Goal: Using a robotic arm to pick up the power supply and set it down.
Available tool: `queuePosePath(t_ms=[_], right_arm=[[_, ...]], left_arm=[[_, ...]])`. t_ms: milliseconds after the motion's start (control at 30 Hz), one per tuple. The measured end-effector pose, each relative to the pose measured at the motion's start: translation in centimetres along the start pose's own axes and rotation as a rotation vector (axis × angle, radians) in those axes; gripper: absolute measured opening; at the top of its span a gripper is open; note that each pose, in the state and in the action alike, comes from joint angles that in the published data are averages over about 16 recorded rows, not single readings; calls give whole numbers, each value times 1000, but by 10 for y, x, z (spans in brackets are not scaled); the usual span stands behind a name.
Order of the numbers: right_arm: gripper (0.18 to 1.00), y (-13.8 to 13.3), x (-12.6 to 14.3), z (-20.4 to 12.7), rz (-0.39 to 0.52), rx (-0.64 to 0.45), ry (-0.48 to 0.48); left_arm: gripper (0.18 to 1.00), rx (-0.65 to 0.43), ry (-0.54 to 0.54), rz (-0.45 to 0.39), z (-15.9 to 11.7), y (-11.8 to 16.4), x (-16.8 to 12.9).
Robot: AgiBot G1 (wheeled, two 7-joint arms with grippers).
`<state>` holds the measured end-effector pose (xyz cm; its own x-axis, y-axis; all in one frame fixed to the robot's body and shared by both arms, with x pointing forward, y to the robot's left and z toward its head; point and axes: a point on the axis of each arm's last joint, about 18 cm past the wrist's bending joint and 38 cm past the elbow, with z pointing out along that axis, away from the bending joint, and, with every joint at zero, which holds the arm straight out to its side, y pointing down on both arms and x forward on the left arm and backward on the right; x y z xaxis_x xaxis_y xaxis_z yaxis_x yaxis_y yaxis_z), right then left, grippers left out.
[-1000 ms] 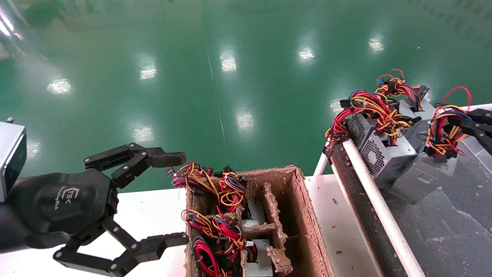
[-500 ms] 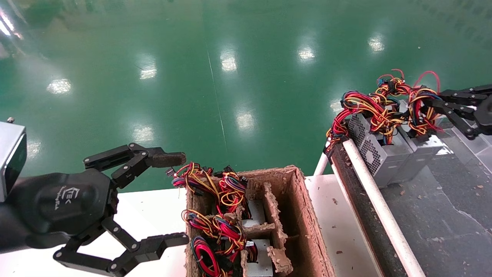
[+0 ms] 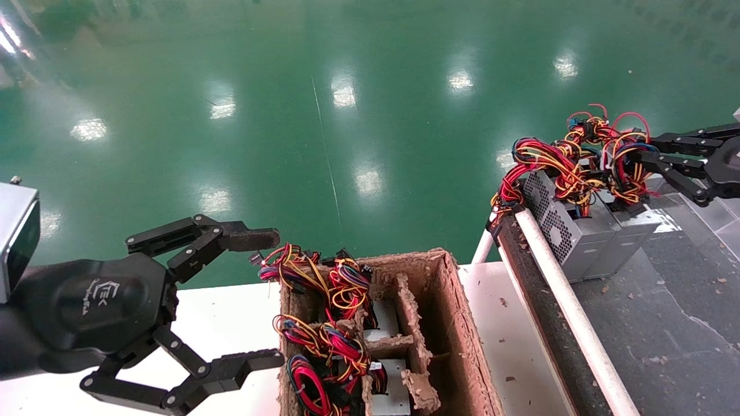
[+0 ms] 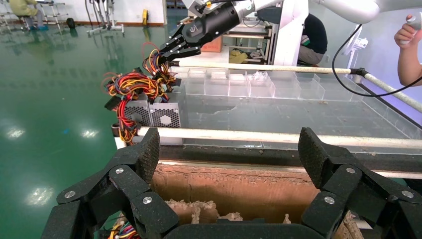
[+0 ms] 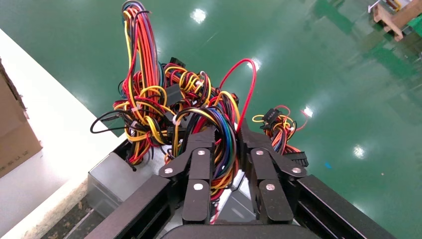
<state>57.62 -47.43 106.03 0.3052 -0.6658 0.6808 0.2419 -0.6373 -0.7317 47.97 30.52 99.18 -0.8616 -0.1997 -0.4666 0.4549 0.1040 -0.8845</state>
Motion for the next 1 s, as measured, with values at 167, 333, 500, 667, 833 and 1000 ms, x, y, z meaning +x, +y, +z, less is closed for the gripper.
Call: queuePosePath(t_ms=[167,333,500,667,833,1000], right_arm=[[310,2,1,-2,4,-20,-13],[381,3,1,-5,7,-42,-25],[474,2,3,-10,9,-55,-31],[570,-6,7,-18,6,-35,-15],[683,-17,14,-26,-13,16,23],[791,-29,16,-32,-30,76,48]], left_arm=[[1001,0,0,0,0,0,0],[1001,0,0,0,0,0,0],[1001,0,0,0,0,0,0],[1001,0,0,0,0,0,0],[1001,0,0,0,0,0,0],[1001,0,0,0,0,0,0]])
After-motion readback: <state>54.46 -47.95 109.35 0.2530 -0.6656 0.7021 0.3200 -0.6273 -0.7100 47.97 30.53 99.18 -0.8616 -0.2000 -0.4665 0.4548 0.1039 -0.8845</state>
